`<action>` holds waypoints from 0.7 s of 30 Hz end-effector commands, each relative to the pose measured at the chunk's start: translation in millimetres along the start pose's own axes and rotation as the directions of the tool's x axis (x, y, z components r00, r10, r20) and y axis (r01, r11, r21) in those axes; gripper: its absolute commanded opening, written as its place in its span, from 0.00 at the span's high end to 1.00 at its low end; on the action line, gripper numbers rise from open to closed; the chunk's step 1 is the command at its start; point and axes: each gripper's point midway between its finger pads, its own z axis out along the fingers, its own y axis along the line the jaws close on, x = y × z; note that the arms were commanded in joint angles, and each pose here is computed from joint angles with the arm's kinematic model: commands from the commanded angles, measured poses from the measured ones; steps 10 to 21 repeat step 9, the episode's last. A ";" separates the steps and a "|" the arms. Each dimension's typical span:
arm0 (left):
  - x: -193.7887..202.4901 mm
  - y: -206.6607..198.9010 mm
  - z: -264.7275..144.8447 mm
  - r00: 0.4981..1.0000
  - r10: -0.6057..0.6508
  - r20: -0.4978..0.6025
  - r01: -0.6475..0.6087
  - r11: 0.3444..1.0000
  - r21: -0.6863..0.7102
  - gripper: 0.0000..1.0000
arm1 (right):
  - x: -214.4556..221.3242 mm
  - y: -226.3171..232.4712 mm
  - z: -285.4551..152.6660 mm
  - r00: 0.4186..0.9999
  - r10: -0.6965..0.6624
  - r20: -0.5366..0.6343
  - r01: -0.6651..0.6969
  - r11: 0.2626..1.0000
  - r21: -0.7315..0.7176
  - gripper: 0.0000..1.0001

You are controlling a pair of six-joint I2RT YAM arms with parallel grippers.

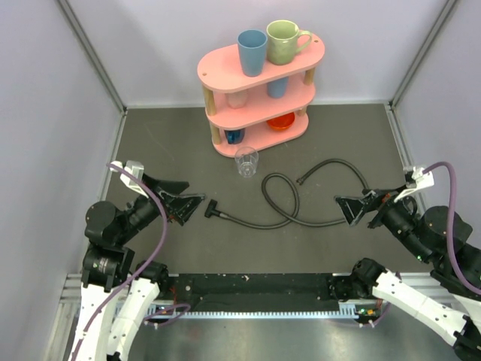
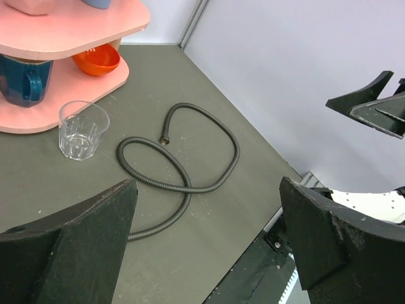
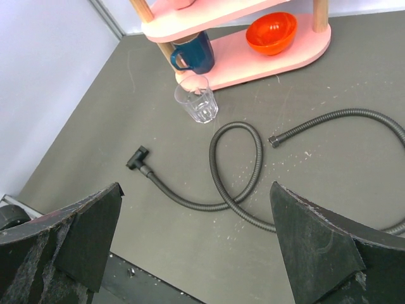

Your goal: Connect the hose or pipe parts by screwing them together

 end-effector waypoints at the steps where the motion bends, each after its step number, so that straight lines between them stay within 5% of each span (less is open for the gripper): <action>1: -18.3 -11.1 -2.5 0.998 0.044 0.046 -0.045 0.999 0.015 0.02 | -4.4 -3.6 0.1 1.000 -0.018 0.019 0.018 1.000 0.018 0.01; 21: -22.4 -11.4 -2.8 0.997 0.048 0.058 -0.048 0.999 0.006 0.02 | -2.9 -4.5 -0.3 1.000 -0.004 0.022 0.004 1.000 0.020 0.01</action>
